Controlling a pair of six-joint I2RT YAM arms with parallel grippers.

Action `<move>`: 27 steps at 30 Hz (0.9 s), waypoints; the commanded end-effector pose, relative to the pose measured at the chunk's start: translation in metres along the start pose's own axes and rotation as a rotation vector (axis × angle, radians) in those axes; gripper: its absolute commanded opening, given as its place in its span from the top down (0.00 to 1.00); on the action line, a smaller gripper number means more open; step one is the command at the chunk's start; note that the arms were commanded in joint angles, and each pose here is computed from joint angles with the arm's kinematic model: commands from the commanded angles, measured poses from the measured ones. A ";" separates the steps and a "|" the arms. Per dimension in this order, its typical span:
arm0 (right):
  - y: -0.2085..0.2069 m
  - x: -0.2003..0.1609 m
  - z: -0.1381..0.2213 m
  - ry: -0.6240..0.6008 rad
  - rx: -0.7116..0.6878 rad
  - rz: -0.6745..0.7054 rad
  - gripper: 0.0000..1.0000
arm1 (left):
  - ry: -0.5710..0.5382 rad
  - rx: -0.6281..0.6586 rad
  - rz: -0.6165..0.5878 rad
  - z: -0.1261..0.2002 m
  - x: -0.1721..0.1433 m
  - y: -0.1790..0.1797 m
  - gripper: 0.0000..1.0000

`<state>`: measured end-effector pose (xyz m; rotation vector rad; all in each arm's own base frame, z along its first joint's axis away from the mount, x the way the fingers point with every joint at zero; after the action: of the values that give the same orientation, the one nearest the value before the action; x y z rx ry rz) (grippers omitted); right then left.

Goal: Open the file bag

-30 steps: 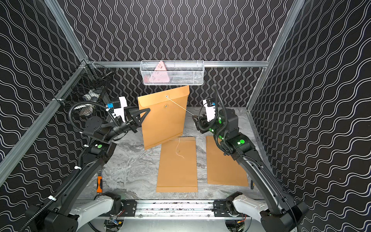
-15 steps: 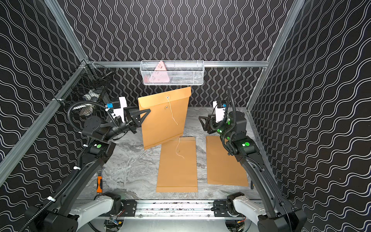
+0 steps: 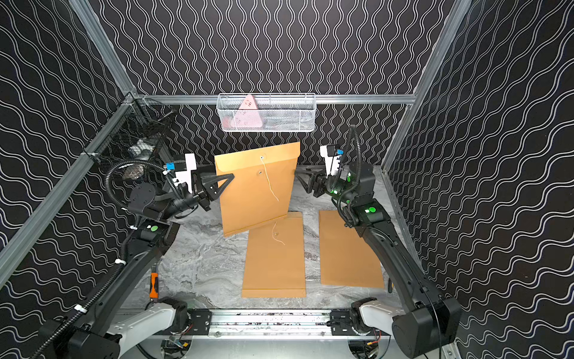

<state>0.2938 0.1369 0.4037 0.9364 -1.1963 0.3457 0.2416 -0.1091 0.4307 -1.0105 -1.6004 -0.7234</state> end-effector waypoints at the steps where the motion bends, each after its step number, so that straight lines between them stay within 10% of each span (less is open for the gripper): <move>1: 0.007 0.014 -0.003 -0.064 0.066 0.035 0.36 | -0.048 -0.048 -0.017 0.003 0.008 -0.008 1.00; 27: 0.029 0.041 -0.009 -0.085 0.264 0.150 0.35 | -0.003 -0.127 0.063 -0.001 -0.016 -0.003 1.00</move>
<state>0.2986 0.1492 0.4444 1.0835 -1.2973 0.5272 0.2436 -0.1142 0.4138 -1.1435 -1.5155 -0.7460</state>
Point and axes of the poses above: each gripper's point midway between its finger pads, its own z axis back along the fingers, its own y axis along the line the jaws close on, x = y × z, the point moved 9 cm from there along z, back along the fingers, and after that the axes turned 5 degrees about -z, right-handed, at the moved point
